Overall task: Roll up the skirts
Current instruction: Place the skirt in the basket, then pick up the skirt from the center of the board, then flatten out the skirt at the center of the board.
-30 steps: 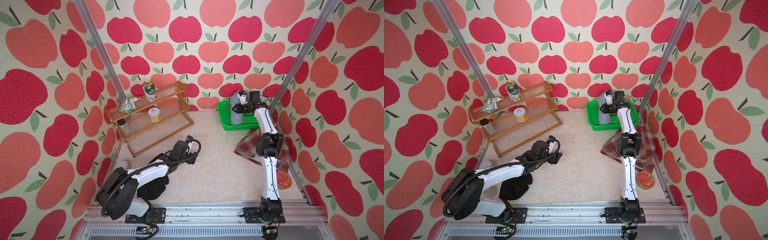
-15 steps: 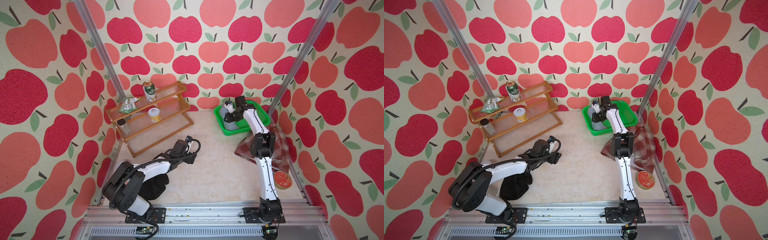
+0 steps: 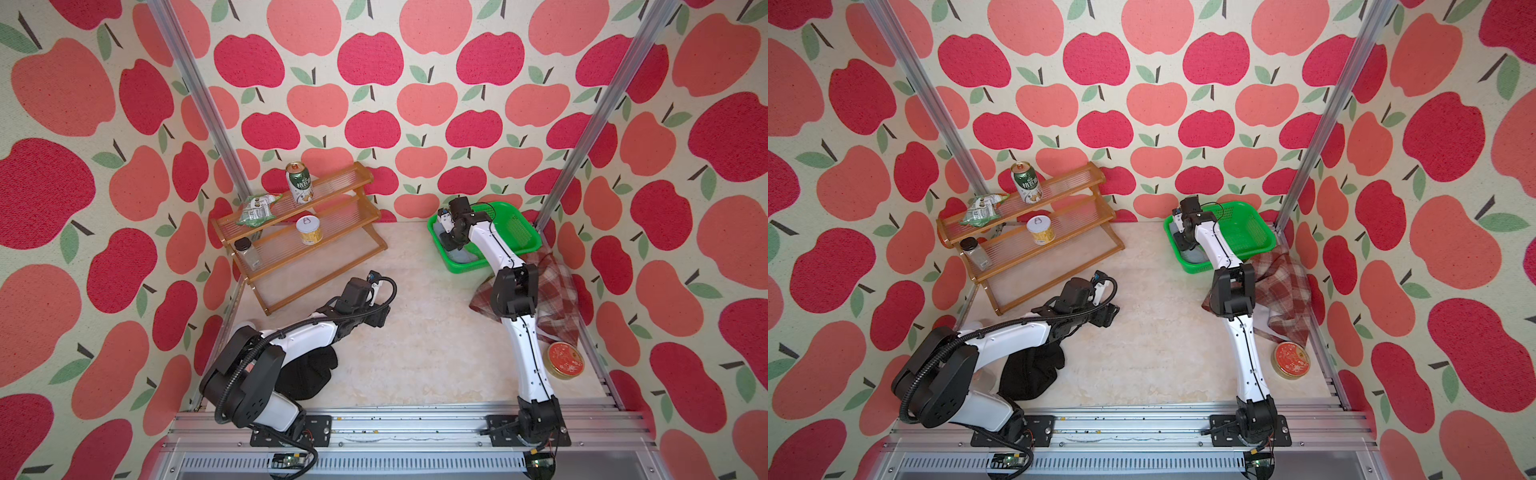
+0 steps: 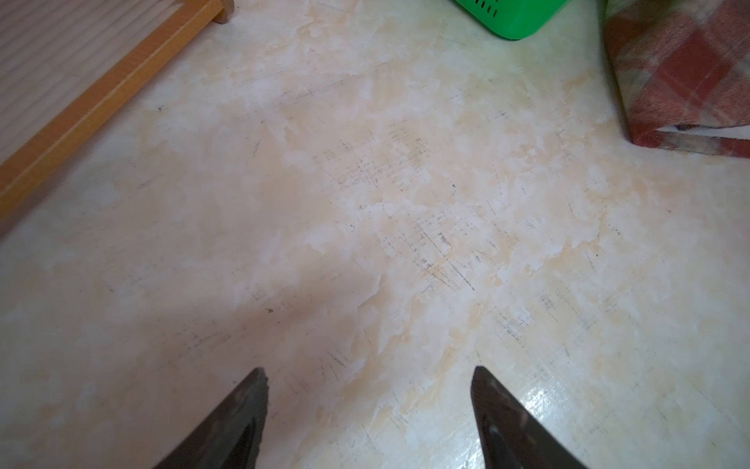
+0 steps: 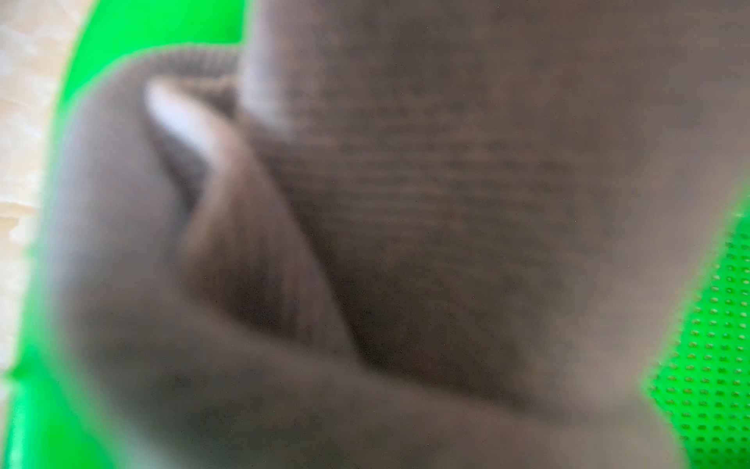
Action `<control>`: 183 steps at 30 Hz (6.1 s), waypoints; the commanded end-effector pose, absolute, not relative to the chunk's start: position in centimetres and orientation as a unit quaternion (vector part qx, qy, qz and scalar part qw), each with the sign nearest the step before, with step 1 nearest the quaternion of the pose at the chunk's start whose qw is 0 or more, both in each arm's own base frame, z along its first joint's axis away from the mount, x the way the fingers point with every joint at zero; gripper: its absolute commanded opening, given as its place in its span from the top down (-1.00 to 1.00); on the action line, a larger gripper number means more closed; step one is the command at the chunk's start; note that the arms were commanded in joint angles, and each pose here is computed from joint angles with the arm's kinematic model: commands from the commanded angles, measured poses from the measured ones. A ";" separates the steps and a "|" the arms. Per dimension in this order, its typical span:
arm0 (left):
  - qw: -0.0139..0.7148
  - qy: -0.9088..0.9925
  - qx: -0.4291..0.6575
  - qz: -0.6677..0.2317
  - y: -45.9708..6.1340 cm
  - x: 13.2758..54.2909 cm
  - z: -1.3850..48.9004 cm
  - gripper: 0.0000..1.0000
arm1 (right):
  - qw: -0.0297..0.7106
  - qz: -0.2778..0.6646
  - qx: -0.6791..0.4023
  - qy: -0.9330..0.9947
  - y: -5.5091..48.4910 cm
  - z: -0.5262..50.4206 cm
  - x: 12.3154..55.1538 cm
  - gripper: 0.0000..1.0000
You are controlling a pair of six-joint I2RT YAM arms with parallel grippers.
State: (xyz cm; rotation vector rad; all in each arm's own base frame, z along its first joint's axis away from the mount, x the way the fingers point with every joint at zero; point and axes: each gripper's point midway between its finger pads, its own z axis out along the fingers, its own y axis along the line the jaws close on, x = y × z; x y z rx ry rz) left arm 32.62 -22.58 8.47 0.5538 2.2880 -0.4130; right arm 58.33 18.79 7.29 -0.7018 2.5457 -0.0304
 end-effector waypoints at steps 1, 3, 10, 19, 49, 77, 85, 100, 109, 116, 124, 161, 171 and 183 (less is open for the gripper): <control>0.366 0.889 0.220 -0.167 -22.8 33.1 9.2 -0.60 | 0.148 -0.044 -0.244 0.957 16.1 1.0 56.0 0.33; 0.362 0.890 0.218 -0.168 -22.9 33.4 9.0 -0.60 | 0.136 -0.061 -0.244 0.958 15.3 0.5 55.9 0.27; 0.345 0.895 0.217 -0.179 -23.8 34.0 7.8 -0.60 | 0.072 -0.082 -0.236 0.966 13.7 -1.8 53.5 0.25; 0.335 0.897 0.215 -0.195 -24.3 33.6 7.6 -0.59 | 0.055 -0.072 -0.227 0.970 14.0 -2.3 52.6 -0.92; 0.346 0.897 0.201 -0.186 -23.8 33.4 8.3 -0.61 | 0.327 -0.055 -0.209 0.920 15.6 18.5 55.2 -0.99; 0.367 0.882 0.203 -0.216 -25.3 31.6 10.4 -0.58 | 0.191 -0.064 0.016 0.979 2.8 8.6 35.2 -0.72; 0.362 0.885 0.203 -0.210 -25.1 31.1 9.8 -0.58 | 0.174 0.023 0.085 0.981 1.5 5.7 35.1 -0.66; 0.371 0.884 0.195 -0.206 -24.4 30.9 10.6 -0.58 | 0.295 0.151 0.021 0.943 7.5 13.5 35.4 1.00; 0.417 0.863 0.196 -0.208 -23.8 31.5 15.0 -0.58 | 0.406 0.292 -0.128 0.856 17.3 31.5 33.4 1.00; 0.470 0.833 0.195 -0.218 -22.3 30.2 20.5 -0.59 | 0.452 0.371 -0.230 0.778 24.2 42.9 32.6 1.00; 0.546 0.786 0.198 -0.213 -18.9 26.9 27.1 -0.63 | 0.478 0.477 -0.308 0.670 29.5 53.7 30.0 1.00; 0.634 0.739 0.104 -0.202 -14.7 26.5 22.2 -0.83 | 0.446 0.568 -0.383 0.576 29.4 58.6 28.3 1.00; 0.669 0.699 0.103 -0.230 -13.3 24.8 21.5 -0.85 | 0.494 0.500 -0.228 0.673 18.3 44.7 32.9 1.00; 0.579 0.745 0.195 -0.267 -17.2 24.6 16.0 -0.82 | 0.461 0.484 -0.135 0.731 15.5 37.7 38.7 1.00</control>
